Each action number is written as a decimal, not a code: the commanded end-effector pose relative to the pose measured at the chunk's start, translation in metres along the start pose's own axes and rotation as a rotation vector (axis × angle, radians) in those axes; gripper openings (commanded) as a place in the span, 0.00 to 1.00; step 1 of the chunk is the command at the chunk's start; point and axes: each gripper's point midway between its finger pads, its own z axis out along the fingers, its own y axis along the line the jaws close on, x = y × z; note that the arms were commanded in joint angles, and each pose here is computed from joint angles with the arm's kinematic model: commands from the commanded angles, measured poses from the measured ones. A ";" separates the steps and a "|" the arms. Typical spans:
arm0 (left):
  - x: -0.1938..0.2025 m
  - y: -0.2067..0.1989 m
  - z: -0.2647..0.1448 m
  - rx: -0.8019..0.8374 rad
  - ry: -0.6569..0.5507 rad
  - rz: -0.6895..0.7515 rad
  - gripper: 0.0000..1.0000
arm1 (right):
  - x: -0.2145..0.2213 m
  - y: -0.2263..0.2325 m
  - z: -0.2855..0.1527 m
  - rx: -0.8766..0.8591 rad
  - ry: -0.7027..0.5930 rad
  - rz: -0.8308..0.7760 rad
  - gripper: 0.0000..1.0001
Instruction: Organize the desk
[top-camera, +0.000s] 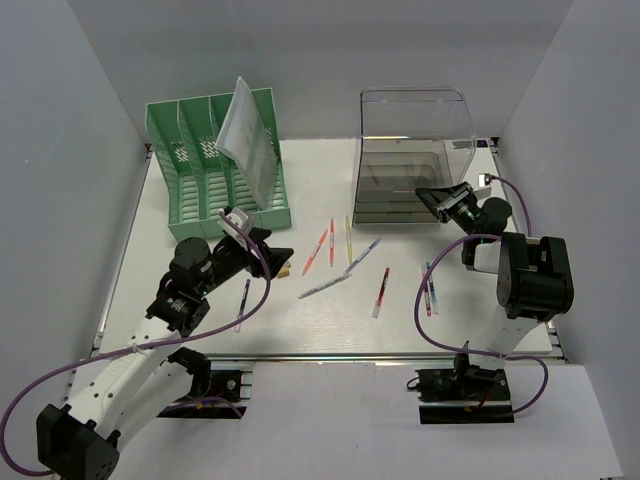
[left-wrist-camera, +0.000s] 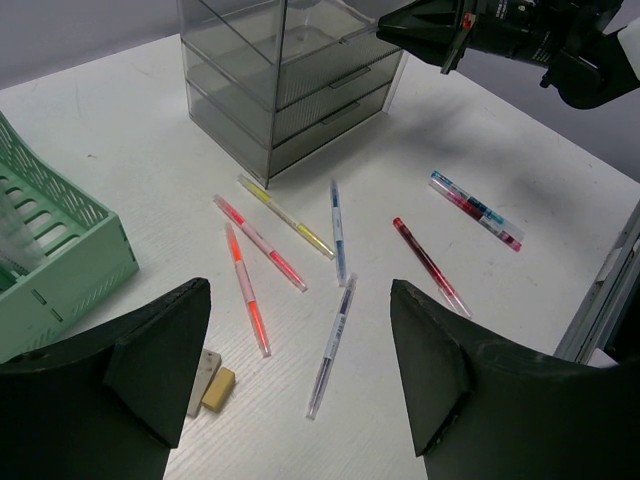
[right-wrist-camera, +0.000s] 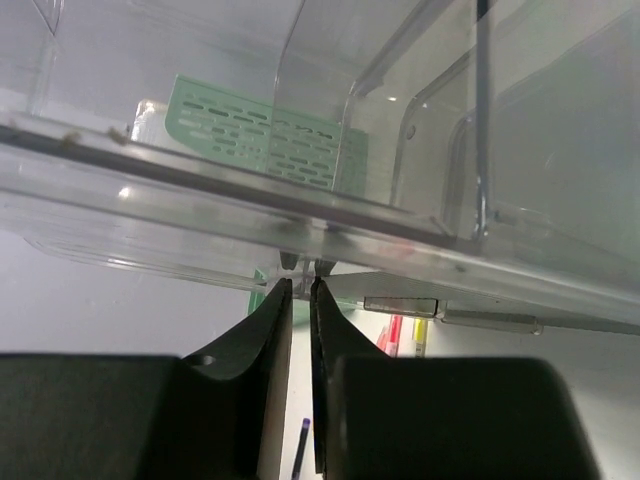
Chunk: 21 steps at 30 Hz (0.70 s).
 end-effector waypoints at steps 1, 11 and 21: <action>0.003 -0.002 0.000 0.012 0.001 0.009 0.82 | -0.015 0.026 -0.002 -0.089 -0.063 -0.096 0.10; 0.005 -0.006 0.001 0.037 -0.003 -0.002 0.83 | -0.014 0.057 -0.013 -0.119 -0.057 -0.112 0.06; -0.004 -0.013 0.012 0.088 -0.068 -0.046 0.83 | -0.007 0.073 -0.029 -0.121 -0.055 -0.117 0.05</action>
